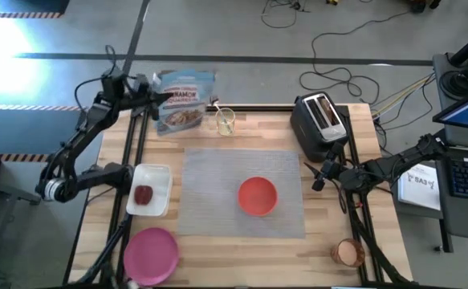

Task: Arrange a breakfast setting
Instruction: Move the blue cereal to the top left of the table

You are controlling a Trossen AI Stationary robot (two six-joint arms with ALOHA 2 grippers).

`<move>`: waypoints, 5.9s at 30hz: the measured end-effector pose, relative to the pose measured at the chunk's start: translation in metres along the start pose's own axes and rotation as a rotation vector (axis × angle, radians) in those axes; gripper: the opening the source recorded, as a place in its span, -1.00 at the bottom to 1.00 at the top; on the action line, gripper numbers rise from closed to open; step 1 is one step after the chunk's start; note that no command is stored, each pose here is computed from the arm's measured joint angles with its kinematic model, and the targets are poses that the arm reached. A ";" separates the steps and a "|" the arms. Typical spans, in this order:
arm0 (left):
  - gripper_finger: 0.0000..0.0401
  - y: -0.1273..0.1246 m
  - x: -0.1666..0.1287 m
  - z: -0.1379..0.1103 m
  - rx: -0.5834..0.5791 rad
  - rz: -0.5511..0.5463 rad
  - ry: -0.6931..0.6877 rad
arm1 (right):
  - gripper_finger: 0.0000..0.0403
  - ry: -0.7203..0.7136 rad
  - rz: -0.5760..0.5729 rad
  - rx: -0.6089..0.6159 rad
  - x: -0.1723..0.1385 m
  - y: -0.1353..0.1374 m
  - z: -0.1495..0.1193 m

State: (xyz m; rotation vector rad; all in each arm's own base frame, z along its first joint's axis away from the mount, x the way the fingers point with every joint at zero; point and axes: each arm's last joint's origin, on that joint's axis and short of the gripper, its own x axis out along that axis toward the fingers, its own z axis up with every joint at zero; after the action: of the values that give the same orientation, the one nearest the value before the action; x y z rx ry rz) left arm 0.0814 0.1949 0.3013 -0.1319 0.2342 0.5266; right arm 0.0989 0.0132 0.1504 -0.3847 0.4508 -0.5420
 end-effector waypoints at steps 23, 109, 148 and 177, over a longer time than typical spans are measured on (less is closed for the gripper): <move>-1.00 -0.012 -0.014 -0.021 -0.191 0.436 -0.191 | 0.07 0.000 0.000 0.000 0.000 0.000 0.000; -1.00 -0.114 -0.034 -0.101 -0.317 0.972 -0.108 | 0.07 0.000 0.000 0.000 0.000 0.000 0.000; -0.90 -0.115 -0.055 -0.085 -0.339 0.943 0.088 | 0.07 0.001 0.000 -0.001 0.000 0.000 0.000; -0.10 -0.116 -0.066 -0.094 -0.515 0.854 0.185 | 0.07 0.000 0.000 0.000 0.000 0.000 0.000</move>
State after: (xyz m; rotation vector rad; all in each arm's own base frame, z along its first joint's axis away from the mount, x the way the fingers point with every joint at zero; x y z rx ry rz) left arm 0.0678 0.0468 0.2349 -0.5970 0.3294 1.4250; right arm 0.0989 0.0132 0.1505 -0.3850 0.4511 -0.5419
